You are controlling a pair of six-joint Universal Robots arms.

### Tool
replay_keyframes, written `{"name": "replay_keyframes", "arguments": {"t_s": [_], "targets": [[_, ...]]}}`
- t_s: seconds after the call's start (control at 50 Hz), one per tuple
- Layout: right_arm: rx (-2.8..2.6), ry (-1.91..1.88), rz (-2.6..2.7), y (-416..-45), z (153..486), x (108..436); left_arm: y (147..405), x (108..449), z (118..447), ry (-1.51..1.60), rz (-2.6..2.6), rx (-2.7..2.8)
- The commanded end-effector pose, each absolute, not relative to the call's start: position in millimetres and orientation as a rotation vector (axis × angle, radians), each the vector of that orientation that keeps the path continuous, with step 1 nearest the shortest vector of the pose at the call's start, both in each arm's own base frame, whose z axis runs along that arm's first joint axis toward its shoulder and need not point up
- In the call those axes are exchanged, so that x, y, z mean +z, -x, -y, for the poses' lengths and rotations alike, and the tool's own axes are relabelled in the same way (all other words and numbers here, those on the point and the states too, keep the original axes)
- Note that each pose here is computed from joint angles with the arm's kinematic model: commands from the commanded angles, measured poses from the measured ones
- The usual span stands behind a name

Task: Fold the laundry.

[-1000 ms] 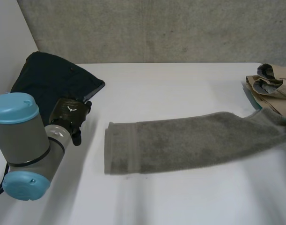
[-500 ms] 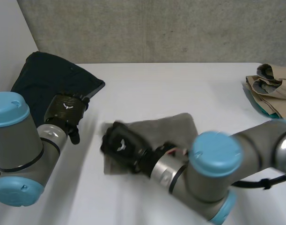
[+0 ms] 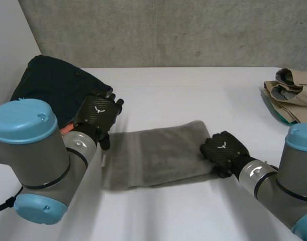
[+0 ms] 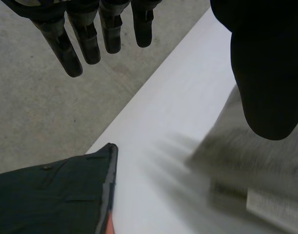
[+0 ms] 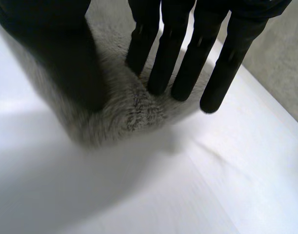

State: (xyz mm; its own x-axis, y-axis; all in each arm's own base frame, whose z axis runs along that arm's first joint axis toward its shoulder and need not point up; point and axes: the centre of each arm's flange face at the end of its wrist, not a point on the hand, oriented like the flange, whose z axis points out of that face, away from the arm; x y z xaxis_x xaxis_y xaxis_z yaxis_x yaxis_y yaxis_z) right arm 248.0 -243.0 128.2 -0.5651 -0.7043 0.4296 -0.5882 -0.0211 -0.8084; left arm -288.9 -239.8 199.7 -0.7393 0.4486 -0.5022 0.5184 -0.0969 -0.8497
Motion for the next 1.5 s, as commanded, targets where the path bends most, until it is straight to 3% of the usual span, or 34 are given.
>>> {"name": "replay_keyframes", "arguments": {"t_s": [0.02,0.1,0.22,0.32,0.38,0.48,0.54,0.6,0.72,0.78,0.88,1.02,1.18,1.32,1.5], "targets": [[-1.866,1.572,-2.197,-238,267,132,288,195,236,-1.124,-2.087,-1.979],[-2.06,1.585,-2.055,-266,264,162,286,197,236,-1.114,-2.084,-1.982],[-2.144,1.668,-1.525,-341,208,187,279,205,239,-1.071,-2.075,-1.985],[-1.95,1.779,-1.18,-375,144,151,271,205,240,-1.047,-2.085,-1.967],[-1.84,1.846,-1.155,-375,129,128,271,205,239,-1.048,-2.084,-1.969],[-1.793,1.756,-1.285,-366,138,130,273,210,239,-0.974,-2.143,-2.025],[-1.836,1.514,-1.425,-352,168,163,274,216,241,-0.881,-2.2,-2.084],[-1.858,1.091,-1.637,-315,219,204,284,228,242,-0.807,-2.245,-2.184],[-1.648,0.727,-1.879,-289,244,207,306,233,224,-0.823,-2.336,-2.257],[-1.552,0.74,-1.974,-288,249,202,329,216,207,-0.886,-2.45,-2.231],[-1.444,0.824,-2.064,-297,257,178,334,185,202,-0.853,-2.54,-2.073],[-1.279,0.965,-2.068,-326,240,143,319,151,199,-0.775,-2.547,-1.838],[-1.332,1.21,-2.071,-327,238,123,310,131,189,-0.85,-2.558,-1.691],[-1.533,1.324,-2.096,-320,242,144,311,156,194,-0.923,-2.444,-1.758],[-1.713,1.334,-1.875,-323,196,171,331,225,217,-1.167,-2.268,-2.09]]}}
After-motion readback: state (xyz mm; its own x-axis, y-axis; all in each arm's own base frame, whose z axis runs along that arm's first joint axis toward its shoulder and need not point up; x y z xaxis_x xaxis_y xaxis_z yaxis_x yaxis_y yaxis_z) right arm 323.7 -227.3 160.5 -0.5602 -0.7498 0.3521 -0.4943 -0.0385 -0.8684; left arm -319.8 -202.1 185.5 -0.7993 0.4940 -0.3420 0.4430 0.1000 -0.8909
